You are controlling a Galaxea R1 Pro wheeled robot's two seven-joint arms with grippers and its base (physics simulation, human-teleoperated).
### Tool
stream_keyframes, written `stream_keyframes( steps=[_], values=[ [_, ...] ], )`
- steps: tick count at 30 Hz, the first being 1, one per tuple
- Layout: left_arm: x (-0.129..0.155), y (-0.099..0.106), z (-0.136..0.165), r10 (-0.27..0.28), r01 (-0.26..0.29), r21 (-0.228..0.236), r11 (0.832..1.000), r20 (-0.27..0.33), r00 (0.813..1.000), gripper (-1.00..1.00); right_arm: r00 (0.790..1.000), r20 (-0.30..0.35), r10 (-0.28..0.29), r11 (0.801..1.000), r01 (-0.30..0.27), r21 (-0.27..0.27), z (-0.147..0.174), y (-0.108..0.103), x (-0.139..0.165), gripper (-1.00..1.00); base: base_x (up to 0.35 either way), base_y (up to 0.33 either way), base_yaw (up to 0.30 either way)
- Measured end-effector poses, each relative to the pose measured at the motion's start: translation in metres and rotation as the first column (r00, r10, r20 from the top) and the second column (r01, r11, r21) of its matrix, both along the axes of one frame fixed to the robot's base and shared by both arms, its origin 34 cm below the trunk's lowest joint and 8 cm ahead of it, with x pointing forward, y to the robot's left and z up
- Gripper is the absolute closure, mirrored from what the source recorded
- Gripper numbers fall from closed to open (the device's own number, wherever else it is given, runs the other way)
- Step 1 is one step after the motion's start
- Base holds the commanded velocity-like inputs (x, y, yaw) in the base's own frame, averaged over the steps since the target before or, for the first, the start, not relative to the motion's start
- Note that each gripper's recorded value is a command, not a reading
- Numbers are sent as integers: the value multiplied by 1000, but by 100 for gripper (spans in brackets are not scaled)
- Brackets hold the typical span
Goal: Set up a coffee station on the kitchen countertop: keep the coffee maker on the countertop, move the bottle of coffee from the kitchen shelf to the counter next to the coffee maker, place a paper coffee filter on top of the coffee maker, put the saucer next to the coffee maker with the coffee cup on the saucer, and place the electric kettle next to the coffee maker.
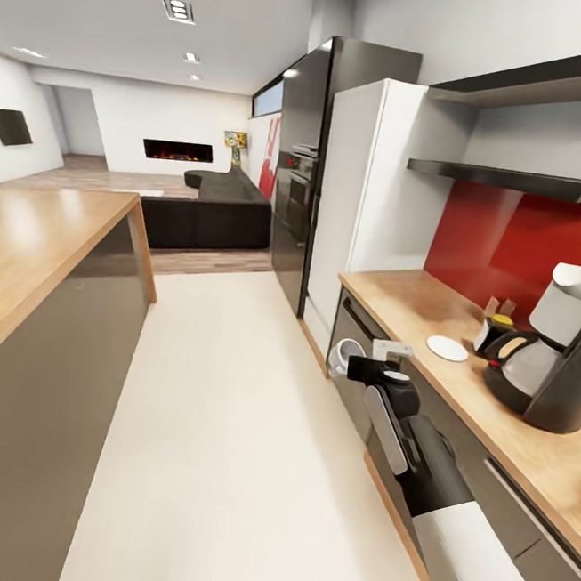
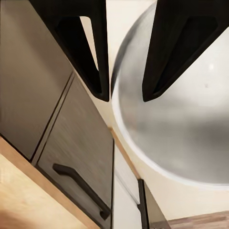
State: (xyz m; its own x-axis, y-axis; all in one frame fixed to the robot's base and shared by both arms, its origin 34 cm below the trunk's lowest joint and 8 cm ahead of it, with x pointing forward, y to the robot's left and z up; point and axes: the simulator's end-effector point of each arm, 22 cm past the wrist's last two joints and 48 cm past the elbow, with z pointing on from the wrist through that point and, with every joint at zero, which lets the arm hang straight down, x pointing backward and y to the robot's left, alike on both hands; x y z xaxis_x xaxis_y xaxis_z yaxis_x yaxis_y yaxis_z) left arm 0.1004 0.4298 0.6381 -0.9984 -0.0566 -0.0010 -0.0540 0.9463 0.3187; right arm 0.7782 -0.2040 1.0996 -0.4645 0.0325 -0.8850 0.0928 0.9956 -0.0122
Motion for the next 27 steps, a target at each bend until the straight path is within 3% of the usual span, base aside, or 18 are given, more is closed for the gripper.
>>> stream_keyframes(
  steps=[27],
  values=[
    [0,-1,0,1,-1,-2,1000,1,1000,-100,1000,-4,3,1000,-3,-10,-2,0,0,100,340,0,3]
  ],
)
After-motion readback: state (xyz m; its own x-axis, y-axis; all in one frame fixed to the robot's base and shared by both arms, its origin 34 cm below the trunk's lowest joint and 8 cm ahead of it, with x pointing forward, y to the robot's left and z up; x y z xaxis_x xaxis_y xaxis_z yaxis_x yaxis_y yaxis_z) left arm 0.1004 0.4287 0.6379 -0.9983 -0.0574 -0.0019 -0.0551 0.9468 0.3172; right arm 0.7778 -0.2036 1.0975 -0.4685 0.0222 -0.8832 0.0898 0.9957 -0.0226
